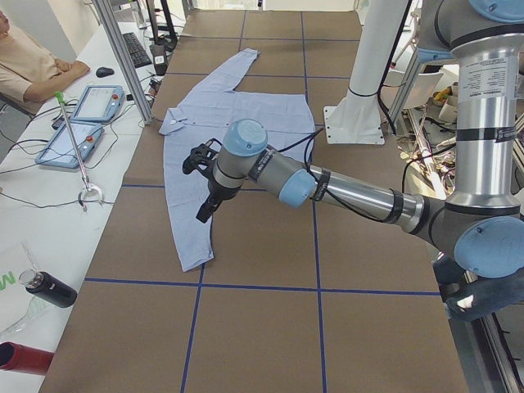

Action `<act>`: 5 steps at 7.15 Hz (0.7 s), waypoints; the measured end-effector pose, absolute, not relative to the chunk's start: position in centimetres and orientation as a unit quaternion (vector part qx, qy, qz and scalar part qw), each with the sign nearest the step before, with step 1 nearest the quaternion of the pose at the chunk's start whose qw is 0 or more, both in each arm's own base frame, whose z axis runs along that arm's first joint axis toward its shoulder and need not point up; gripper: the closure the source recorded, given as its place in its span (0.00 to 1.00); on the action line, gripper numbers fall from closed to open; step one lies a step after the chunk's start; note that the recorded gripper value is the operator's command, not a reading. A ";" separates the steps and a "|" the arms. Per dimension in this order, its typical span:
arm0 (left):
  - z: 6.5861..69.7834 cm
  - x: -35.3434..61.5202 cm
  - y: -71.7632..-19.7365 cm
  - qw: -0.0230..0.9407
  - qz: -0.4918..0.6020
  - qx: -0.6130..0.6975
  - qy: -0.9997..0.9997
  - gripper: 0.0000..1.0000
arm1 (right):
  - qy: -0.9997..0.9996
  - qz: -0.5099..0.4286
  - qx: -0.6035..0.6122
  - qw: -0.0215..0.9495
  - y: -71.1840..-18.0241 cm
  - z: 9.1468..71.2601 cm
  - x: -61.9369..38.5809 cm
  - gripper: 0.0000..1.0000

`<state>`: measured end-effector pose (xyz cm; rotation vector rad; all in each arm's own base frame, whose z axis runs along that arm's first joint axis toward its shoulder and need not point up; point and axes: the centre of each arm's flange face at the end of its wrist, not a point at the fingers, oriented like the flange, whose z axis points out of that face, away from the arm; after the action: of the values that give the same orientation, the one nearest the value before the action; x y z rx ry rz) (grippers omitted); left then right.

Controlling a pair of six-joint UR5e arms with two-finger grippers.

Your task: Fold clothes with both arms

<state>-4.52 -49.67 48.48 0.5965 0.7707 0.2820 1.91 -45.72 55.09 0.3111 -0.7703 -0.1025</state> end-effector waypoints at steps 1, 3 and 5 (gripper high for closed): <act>48.8 -4.5 -50.4 0.872 0.134 0.291 0.371 0.00 | -0.384 -0.029 0.146 0.911 -46.1 54.5 -0.1 0.00; 48.7 -4.5 -50.7 0.870 0.132 0.295 0.373 0.00 | -0.394 0.031 0.133 0.909 -46.1 53.5 -7.0 0.03; 48.7 -4.4 -50.7 0.868 0.134 0.300 0.372 0.00 | -0.395 0.079 0.146 0.904 -45.6 56.1 -13.7 0.16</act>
<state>-4.44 -50.69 48.67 0.6279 0.7792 0.2808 -13.70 -45.56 56.11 0.3026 -0.8153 0.1623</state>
